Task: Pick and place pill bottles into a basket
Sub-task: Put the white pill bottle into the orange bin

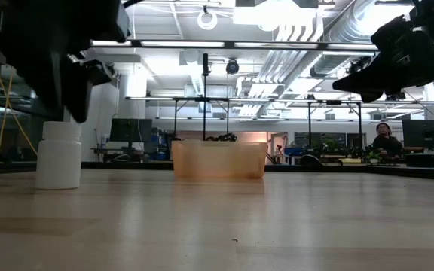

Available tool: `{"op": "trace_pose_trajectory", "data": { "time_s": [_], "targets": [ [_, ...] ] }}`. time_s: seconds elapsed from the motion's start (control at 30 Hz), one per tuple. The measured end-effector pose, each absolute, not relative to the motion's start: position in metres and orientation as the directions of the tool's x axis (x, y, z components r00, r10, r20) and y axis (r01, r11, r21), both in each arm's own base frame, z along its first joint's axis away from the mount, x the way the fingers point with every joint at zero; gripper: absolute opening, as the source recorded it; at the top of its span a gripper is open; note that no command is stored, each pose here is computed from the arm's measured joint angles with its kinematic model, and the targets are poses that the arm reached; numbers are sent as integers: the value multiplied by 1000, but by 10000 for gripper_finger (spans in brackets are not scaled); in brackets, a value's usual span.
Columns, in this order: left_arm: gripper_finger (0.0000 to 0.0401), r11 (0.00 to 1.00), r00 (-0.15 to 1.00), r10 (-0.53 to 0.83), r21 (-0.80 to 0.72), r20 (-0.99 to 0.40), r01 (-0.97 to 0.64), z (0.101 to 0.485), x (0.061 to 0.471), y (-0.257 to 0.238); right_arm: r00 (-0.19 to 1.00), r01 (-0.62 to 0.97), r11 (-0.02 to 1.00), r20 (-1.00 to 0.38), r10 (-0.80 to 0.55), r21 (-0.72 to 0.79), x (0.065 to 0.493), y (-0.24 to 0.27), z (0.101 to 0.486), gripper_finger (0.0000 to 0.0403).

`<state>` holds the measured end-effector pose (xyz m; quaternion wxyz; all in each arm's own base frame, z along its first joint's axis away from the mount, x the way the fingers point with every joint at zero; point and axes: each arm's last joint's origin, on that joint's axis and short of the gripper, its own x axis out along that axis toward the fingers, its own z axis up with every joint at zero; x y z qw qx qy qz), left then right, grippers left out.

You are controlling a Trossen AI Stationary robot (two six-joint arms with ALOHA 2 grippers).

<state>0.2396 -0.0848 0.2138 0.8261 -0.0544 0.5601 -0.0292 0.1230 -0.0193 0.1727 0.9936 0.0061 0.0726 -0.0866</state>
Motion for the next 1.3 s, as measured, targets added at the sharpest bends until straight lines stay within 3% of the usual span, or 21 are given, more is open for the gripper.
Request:
{"op": "trace_pose_trajectory", "data": {
  "time_s": [0.57,0.7,0.83,0.93,1.3],
  "targets": [
    [264,996,322,-47,-70,-945,-60,202,242,-84,975,173,985,-142,-172,-3,123,-19,173,5],
    [264,976,320,-50,-114,-946,-186,202,242,-84,975,173,985,-142,-172,-3,123,-19,173,1],
    [264,834,244,-103,-217,-964,-507,201,239,-76,975,173,985,-142,-171,0,123,-19,173,3],
    [264,705,181,-111,-206,-977,-679,199,234,-74,975,173,985,-142,-171,-1,123,-19,173,3],
    [264,559,147,-137,-199,-980,-805,181,227,-73,971,172,985,-170,-170,-4,123,-19,170,6]
  ]
}}
